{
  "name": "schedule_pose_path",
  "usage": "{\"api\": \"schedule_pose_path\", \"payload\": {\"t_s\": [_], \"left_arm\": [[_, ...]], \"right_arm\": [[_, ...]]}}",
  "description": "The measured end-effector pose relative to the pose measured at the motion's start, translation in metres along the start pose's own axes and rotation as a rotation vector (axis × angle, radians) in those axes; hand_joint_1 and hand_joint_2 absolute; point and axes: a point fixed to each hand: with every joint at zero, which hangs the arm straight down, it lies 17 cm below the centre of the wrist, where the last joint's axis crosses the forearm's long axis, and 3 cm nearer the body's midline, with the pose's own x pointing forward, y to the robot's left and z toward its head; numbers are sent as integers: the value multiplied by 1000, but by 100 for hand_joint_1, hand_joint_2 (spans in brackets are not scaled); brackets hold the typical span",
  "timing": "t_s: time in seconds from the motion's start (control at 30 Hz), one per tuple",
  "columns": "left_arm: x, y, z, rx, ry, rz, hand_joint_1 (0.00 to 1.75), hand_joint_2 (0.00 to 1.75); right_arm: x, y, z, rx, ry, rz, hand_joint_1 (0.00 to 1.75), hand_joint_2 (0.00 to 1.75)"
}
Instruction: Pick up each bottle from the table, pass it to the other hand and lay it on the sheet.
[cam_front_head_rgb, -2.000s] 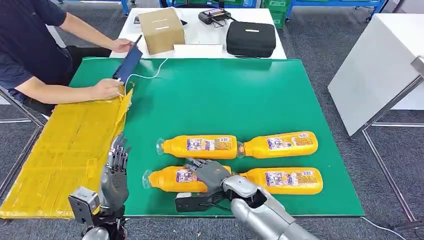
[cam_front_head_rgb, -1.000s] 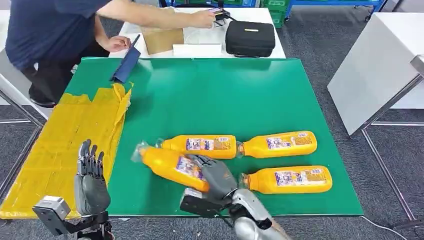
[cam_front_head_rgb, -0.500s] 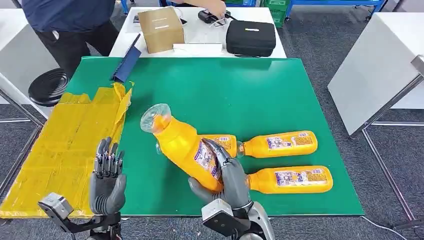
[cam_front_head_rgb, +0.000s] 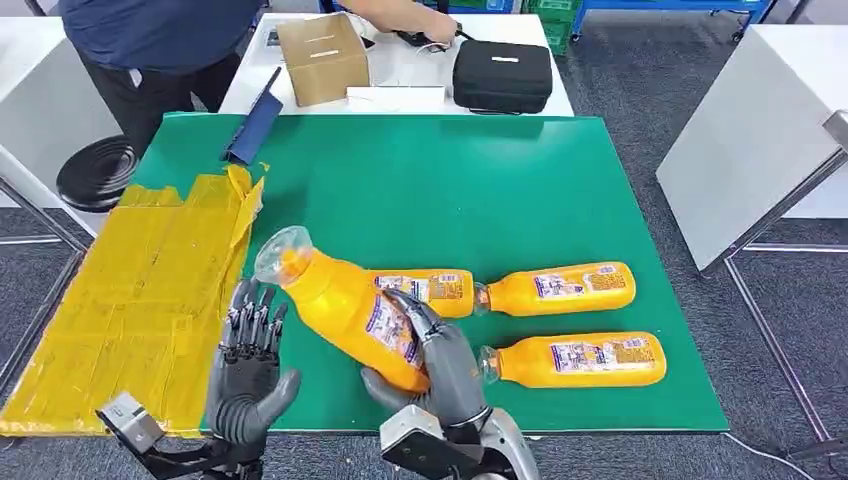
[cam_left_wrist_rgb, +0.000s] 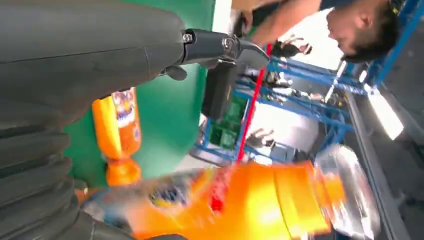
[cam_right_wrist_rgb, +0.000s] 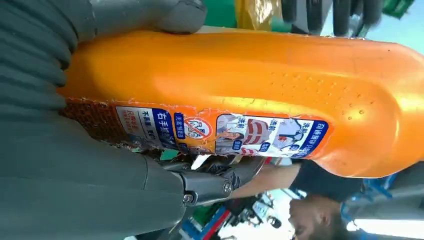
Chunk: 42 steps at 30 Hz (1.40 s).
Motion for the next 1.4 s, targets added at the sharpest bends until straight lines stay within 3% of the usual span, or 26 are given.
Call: {"api": "schedule_pose_path", "payload": {"t_s": [0.3,0.6,0.9,0.93,0.97,1.0,1.4], "left_arm": [[0,-24,4,-75,6,39,0,175],[-1,-28,8,-88,14,44,0,175],[-13,-16,10,-50,55,-47,0,175],[-19,-15,11,-49,72,-70,16,175],[-24,-14,13,-50,89,-88,147,175],[-30,-14,17,-51,106,-97,175,175],[-39,-10,23,-44,121,-141,175,175]], "right_arm": [[-10,41,-2,141,-2,141,175,175],[-9,54,-3,180,-21,168,175,175],[21,91,1,300,-198,312,175,175],[28,96,3,313,-232,324,175,175],[36,102,4,324,-263,329,175,175],[41,105,4,330,-279,331,175,175],[48,110,8,345,-315,345,175,175]]}}
